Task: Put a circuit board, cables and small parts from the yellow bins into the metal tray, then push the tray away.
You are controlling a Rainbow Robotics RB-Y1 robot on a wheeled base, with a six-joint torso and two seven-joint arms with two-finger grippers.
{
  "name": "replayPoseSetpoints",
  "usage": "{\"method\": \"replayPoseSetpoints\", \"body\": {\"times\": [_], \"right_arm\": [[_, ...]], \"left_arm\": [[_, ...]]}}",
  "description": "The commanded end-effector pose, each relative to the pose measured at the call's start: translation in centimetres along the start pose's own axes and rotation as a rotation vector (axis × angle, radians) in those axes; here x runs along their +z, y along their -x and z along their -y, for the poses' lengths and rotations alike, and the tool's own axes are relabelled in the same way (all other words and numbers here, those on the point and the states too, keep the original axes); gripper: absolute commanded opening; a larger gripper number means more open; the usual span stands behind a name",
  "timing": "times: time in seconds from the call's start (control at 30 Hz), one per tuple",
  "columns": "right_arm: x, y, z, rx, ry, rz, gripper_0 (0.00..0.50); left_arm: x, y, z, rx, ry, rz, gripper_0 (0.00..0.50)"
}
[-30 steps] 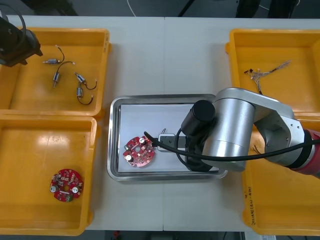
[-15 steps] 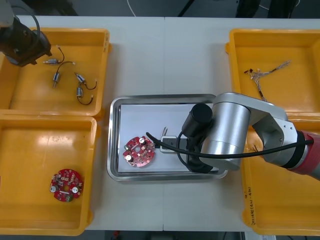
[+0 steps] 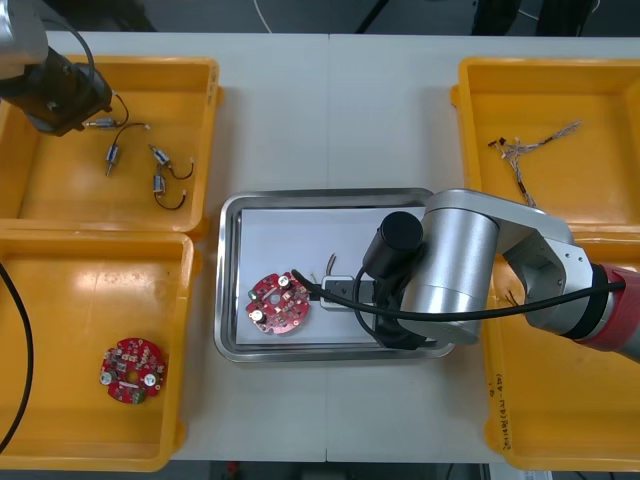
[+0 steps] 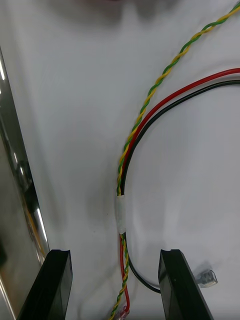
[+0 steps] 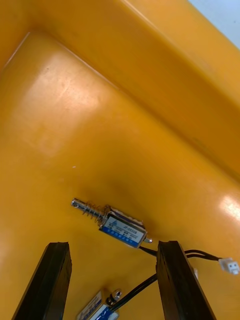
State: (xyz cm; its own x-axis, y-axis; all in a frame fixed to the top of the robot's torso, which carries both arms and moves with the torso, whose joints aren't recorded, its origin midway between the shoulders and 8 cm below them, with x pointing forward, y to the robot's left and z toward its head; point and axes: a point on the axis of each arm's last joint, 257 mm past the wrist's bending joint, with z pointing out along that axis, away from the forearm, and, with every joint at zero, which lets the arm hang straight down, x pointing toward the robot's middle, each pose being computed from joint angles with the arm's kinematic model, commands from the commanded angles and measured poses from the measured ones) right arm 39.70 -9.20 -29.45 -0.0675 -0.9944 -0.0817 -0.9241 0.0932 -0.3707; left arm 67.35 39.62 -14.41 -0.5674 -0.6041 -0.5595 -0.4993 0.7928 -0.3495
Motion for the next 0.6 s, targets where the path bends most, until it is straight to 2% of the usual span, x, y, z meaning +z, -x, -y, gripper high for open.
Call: {"method": "replayPoseSetpoints", "body": {"times": [0.03, 0.23, 0.4, 0.5, 0.6], "right_arm": [[-1.1, 1.2, 1.4, -0.039, -0.049, 0.024, 0.500], [-2.5, 1.8, 2.9, -0.016, -0.084, 0.049, 0.500], [-5.2, 2.1, 4.4, 0.008, -0.119, 0.058, 0.500], [-6.8, 1.5, 5.1, 0.028, -0.133, 0.038, 0.500], [-8.3, 0.5, 5.8, 0.057, -0.142, 0.005, 0.500]], "left_arm": [[-1.4, 1.7, 4.4, -0.056, -0.062, 0.052, 0.500], [-1.2, 1.4, 4.6, -0.058, -0.060, 0.052, 0.500], [-0.5, 1.2, 3.5, -0.047, -0.031, 0.060, 0.500], [0.0, 1.0, 2.9, -0.045, -0.017, 0.064, 0.500], [0.3, 1.1, 2.7, -0.056, -0.021, 0.072, 0.500]]}}
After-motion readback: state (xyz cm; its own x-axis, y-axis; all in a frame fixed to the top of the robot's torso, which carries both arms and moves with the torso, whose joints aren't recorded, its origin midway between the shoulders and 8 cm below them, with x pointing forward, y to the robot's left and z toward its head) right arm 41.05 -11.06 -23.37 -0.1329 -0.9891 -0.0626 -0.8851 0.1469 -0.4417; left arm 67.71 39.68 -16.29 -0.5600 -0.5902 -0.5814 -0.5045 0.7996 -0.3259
